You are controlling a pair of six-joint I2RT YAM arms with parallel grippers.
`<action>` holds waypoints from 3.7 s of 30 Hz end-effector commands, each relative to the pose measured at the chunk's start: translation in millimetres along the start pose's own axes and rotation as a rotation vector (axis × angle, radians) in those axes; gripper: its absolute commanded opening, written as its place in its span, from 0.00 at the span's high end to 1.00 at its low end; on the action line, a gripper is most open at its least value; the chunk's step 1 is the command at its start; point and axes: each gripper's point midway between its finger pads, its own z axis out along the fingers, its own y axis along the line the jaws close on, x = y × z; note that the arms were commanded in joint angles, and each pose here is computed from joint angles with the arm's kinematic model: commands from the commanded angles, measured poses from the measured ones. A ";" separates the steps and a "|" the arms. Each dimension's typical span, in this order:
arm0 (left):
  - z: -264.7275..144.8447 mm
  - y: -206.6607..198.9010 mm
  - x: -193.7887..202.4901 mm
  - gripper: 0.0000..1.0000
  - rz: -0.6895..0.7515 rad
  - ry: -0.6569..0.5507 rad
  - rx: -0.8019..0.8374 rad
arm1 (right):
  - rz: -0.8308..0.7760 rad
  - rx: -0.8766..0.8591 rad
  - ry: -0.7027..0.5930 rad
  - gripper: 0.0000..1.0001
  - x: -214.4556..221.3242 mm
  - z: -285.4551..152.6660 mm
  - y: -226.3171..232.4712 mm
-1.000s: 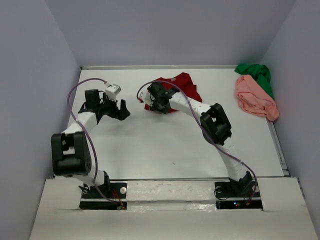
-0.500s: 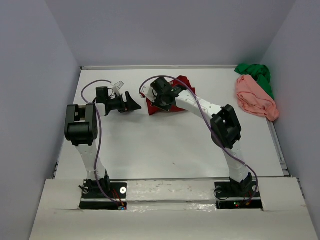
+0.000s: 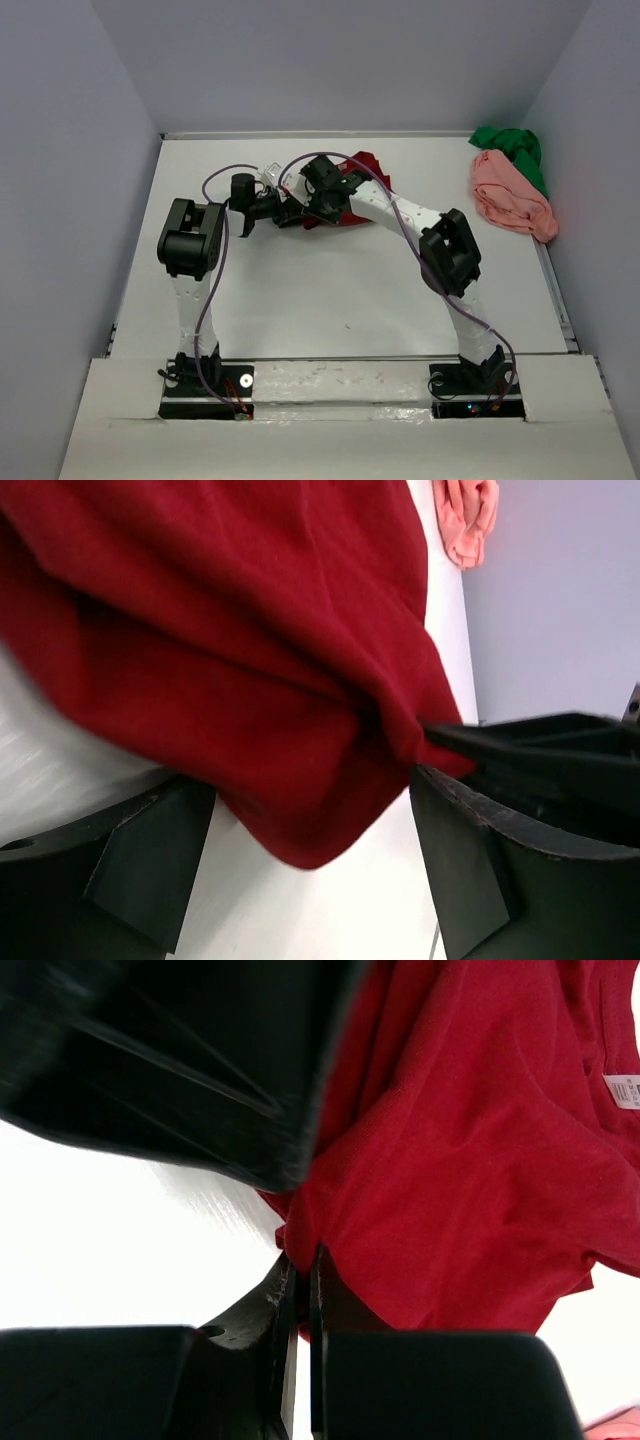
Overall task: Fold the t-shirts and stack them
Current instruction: Put the neatly folded tshirt into the corner of the board with the left arm
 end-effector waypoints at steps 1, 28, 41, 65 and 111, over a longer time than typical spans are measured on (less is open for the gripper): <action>17.6 7.1 -8.8 0.09 -0.059 -0.048 -0.033 | 0.009 0.002 -0.040 1.00 -14.3 -8.7 -2.6; 68.1 1.3 -7.6 0.21 -0.158 -0.074 -0.001 | 0.004 -0.023 -0.031 1.00 -10.2 -15.5 2.1; 60.0 -15.2 -10.9 1.00 -0.106 -0.075 0.048 | -0.022 -0.023 -0.027 1.00 -13.2 -14.2 8.9; -124.2 45.7 -92.1 1.00 0.339 0.033 -0.357 | 0.161 0.028 -0.030 0.00 91.6 -122.9 -34.5; -401.3 143.6 -218.8 0.53 0.595 0.080 -1.246 | 0.255 -0.025 0.026 0.00 153.4 -111.0 -2.1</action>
